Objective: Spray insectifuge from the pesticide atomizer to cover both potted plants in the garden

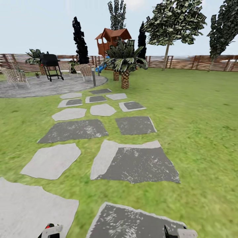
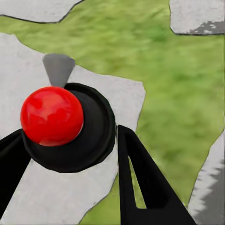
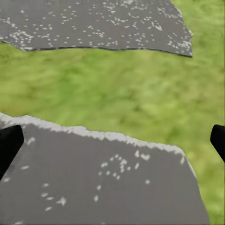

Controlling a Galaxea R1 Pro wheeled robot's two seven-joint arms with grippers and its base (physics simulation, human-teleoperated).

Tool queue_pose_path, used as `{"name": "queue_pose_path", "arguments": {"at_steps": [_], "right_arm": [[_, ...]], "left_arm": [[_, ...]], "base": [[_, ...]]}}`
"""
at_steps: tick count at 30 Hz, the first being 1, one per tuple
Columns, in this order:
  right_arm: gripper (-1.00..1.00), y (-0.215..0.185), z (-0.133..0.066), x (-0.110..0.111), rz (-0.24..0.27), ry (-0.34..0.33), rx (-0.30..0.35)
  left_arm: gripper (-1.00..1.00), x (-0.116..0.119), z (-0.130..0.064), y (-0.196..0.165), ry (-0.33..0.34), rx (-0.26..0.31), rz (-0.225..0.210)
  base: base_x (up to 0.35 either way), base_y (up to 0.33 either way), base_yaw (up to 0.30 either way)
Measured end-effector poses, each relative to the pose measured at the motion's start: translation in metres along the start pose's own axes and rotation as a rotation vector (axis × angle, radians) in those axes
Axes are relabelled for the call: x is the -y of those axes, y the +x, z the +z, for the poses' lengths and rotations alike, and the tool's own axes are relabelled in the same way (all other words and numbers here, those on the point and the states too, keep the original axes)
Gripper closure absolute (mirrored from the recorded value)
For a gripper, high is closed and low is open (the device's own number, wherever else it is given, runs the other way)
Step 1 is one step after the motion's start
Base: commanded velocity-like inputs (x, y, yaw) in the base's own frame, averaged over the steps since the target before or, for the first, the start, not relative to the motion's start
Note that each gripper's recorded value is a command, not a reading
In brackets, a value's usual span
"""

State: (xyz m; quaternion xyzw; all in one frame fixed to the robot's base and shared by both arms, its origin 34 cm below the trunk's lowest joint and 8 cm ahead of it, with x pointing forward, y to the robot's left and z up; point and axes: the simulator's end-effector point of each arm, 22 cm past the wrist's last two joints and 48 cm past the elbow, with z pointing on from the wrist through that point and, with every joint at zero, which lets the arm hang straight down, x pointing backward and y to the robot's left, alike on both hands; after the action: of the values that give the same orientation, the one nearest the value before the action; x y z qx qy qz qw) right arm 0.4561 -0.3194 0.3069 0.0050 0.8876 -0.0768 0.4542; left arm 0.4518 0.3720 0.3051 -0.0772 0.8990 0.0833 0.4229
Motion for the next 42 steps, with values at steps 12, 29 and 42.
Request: {"name": "queue_pose_path", "arguments": {"at_steps": [12, 29, 42], "right_arm": [[-1.0, -0.0032, 0.0001, -0.0004, 0.002, 0.0, 0.007], [-1.0, -0.0052, 0.0001, 0.0, 0.002, 0.001, 0.011], [-1.0, -0.0054, 0.0001, 0.0002, 0.001, 0.0, 0.013]], "left_arm": [[1.0, 0.0002, -0.0019, 0.0036, 0.0, -0.006, -0.003], [1.0, 0.0003, -0.0019, 0.0017, 0.0, -0.002, -0.005], [1.0, 0.0006, -0.002, 0.0022, 0.001, -0.003, -0.002]], "base": [[0.321, 0.08, 0.261], [0.338, 0.001, 0.215], [0.338, 0.0, 0.004]]}}
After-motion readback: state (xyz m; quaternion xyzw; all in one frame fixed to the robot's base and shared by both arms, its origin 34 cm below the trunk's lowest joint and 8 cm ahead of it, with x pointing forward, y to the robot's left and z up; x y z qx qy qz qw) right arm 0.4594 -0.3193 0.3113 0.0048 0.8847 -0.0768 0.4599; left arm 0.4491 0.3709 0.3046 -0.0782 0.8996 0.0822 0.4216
